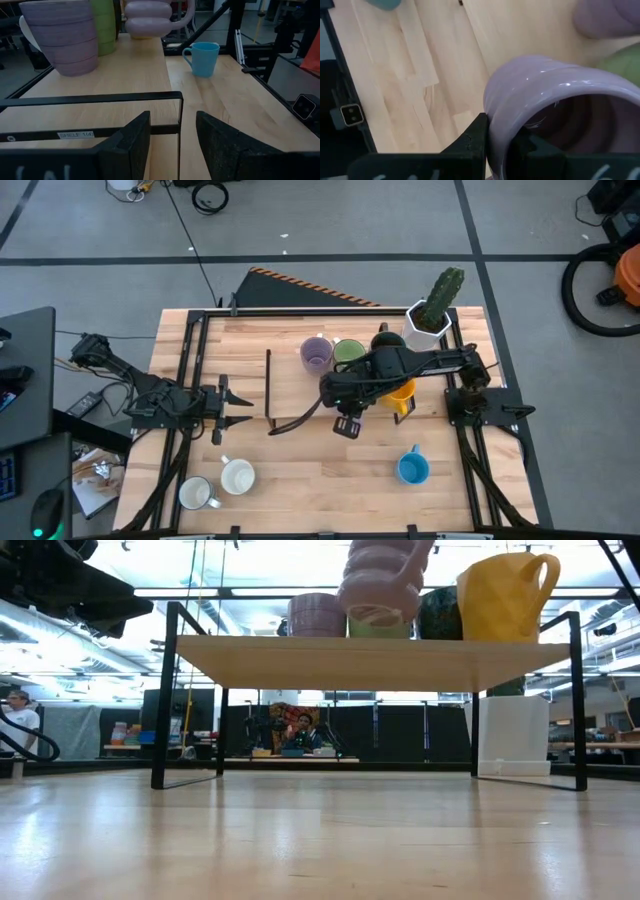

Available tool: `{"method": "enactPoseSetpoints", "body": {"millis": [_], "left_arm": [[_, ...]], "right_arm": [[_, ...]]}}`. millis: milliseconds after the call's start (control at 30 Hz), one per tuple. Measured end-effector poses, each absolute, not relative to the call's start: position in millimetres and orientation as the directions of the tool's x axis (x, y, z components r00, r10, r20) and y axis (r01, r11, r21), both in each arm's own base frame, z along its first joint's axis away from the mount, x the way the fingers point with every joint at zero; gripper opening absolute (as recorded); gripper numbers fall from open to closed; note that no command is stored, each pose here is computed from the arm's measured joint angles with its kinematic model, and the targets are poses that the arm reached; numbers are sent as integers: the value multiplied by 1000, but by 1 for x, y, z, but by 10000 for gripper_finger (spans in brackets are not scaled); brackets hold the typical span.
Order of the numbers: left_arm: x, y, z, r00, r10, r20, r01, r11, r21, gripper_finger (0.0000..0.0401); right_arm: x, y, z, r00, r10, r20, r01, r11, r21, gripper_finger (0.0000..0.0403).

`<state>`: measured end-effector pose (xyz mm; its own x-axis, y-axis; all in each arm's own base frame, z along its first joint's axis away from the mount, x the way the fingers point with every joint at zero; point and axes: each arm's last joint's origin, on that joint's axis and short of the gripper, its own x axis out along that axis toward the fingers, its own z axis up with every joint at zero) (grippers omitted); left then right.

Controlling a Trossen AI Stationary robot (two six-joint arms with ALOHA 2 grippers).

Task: Place coffee mugs
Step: Put the purple mug on the shelf

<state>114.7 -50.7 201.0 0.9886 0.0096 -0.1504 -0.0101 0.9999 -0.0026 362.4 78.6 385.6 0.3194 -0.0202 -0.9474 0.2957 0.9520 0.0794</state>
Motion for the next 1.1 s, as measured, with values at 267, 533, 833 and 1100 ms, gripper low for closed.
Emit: {"method": "enactPoseSetpoints", "body": {"millis": [267, 533, 833, 1100], "left_arm": [[115, -51, 200, 988, 10, -155, -11, 1000, -1, 165], [115, -51, 201, 988, 10, -153, -10, 1000, -2, 165], [115, -51, 201, 988, 10, -153, -10, 1000, -3, 165], [115, -51, 201, 988, 10, -153, -10, 1000, -2, 165]], "right_arm": [[341, 80, 381, 276, -73, -958, 345, 938, 28, 44], [342, 77, 368, 231, -86, -969, 373, 928, 7, 44], [347, 66, 367, 239, -79, -968, 411, 911, 28, 45], [348, 63, 367, 238, -60, -969, 445, 894, 53, 46]]}}
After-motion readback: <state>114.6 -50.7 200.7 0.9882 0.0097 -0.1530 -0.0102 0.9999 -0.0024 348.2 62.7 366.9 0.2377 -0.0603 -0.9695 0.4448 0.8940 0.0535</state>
